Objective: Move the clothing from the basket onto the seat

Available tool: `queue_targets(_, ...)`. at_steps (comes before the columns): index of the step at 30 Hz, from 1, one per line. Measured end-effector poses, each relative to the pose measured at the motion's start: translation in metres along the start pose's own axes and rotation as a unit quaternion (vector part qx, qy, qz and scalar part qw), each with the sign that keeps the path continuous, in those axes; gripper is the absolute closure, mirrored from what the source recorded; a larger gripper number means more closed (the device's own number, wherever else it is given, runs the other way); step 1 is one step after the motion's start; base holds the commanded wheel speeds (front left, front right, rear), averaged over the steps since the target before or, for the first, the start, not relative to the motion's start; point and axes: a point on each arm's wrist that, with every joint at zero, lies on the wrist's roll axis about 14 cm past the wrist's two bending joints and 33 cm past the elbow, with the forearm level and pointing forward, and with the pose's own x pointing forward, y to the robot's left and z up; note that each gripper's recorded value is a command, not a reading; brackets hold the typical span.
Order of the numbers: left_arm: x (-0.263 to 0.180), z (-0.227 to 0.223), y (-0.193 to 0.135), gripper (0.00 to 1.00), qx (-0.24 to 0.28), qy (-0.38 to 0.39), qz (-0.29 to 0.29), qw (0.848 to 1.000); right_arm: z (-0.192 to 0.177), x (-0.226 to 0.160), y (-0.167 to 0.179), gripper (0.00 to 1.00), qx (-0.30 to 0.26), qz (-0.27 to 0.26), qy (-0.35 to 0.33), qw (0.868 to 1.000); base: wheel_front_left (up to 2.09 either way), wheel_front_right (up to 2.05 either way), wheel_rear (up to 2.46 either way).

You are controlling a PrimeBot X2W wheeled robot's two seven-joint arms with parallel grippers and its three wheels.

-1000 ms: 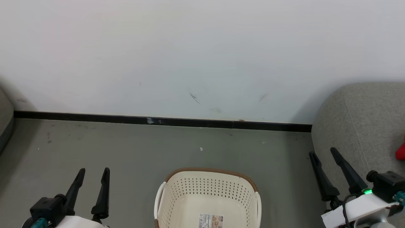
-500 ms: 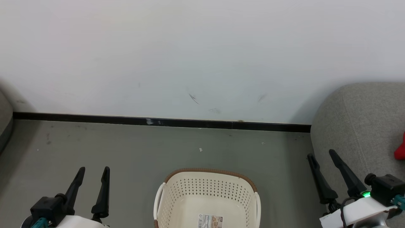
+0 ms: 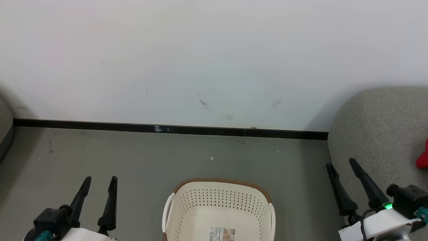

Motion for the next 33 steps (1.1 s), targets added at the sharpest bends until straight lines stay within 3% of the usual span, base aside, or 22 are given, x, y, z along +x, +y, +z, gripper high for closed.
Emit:
queue_targets(16, 0.000, -0.003, -0.003, 0.00, -0.002, 0.003, -0.011, 1.000, 0.001, 0.000, -0.001, 0.00, 0.001, -0.003, -0.002, 1.000, 0.00, 0.00, 0.00)
queue_targets(17, 0.000, -0.004, -0.004, 1.00, -0.003, 0.004, -0.013, 1.000, 0.000, 0.000, -0.001, 1.00, 0.001, -0.003, -0.001, 1.000, 0.00, 0.00, 0.00)
queue_targets(24, -0.016, -0.040, -0.010, 1.00, -0.031, 0.055, 0.001, 0.998, -0.035, -0.019, 0.002, 1.00, 0.026, -0.018, 0.053, 0.998, 0.00, 0.00, 0.00)
queue_targets(33, -0.016, -0.045, -0.004, 1.00, -0.075, 0.067, 0.018, 0.995, -0.036, -0.020, 0.001, 1.00, 0.068, -0.030, 0.050, 0.996, 0.00, 0.00, 0.00)
